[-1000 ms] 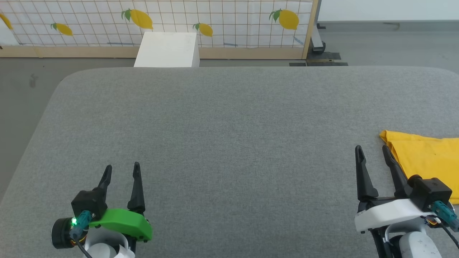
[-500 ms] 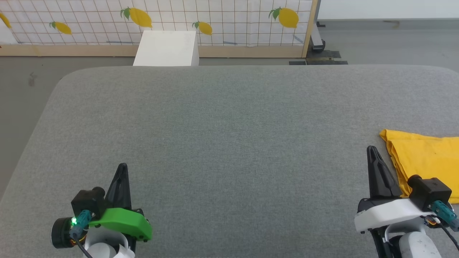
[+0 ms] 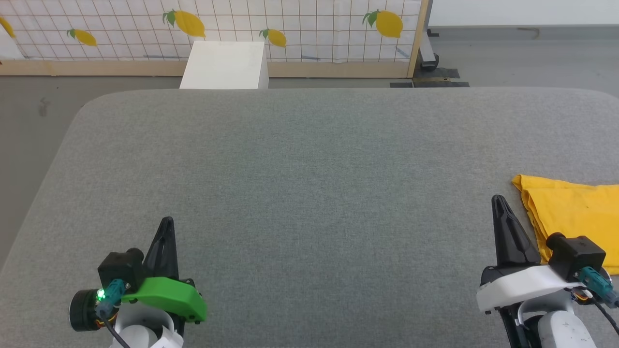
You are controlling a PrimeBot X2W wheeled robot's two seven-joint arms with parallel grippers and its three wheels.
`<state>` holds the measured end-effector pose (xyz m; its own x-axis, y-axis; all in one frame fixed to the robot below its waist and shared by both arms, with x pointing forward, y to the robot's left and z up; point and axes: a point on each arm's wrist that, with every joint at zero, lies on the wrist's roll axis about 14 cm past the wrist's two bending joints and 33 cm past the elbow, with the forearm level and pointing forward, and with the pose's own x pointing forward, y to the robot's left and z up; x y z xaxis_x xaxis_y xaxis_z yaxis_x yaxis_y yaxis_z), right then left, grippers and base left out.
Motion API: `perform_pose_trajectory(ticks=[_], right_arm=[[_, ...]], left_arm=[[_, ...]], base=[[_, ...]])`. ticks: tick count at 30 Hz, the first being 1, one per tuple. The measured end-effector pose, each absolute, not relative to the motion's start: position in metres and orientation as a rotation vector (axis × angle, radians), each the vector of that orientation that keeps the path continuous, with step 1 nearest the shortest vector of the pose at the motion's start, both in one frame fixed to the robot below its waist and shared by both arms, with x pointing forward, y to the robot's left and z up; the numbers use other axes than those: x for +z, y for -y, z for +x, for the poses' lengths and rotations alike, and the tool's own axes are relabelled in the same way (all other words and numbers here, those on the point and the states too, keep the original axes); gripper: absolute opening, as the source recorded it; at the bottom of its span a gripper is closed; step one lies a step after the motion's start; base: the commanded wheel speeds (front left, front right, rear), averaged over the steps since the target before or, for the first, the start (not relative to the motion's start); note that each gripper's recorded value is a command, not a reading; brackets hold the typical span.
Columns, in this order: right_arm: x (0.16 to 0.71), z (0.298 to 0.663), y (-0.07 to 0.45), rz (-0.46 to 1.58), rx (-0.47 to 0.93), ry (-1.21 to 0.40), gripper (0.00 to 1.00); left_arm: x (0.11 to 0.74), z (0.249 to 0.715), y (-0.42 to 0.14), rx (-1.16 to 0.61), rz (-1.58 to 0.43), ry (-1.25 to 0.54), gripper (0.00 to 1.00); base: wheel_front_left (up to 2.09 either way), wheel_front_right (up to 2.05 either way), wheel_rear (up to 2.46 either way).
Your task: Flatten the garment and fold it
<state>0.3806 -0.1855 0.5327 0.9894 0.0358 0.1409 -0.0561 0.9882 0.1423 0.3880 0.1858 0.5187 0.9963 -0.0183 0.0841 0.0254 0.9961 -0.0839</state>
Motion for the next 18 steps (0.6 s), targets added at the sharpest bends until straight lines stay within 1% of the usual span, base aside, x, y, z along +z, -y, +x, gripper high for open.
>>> perform_pose_trajectory(ticks=[18], right_arm=[[0.5343,0.3813,0.1805,0.117,0.065,0.122,0.00]], left_arm=[[0.5227,0.3876,-0.1819,-0.029,-0.061,0.076,0.00]], base=[[0.00,0.00,0.00]])
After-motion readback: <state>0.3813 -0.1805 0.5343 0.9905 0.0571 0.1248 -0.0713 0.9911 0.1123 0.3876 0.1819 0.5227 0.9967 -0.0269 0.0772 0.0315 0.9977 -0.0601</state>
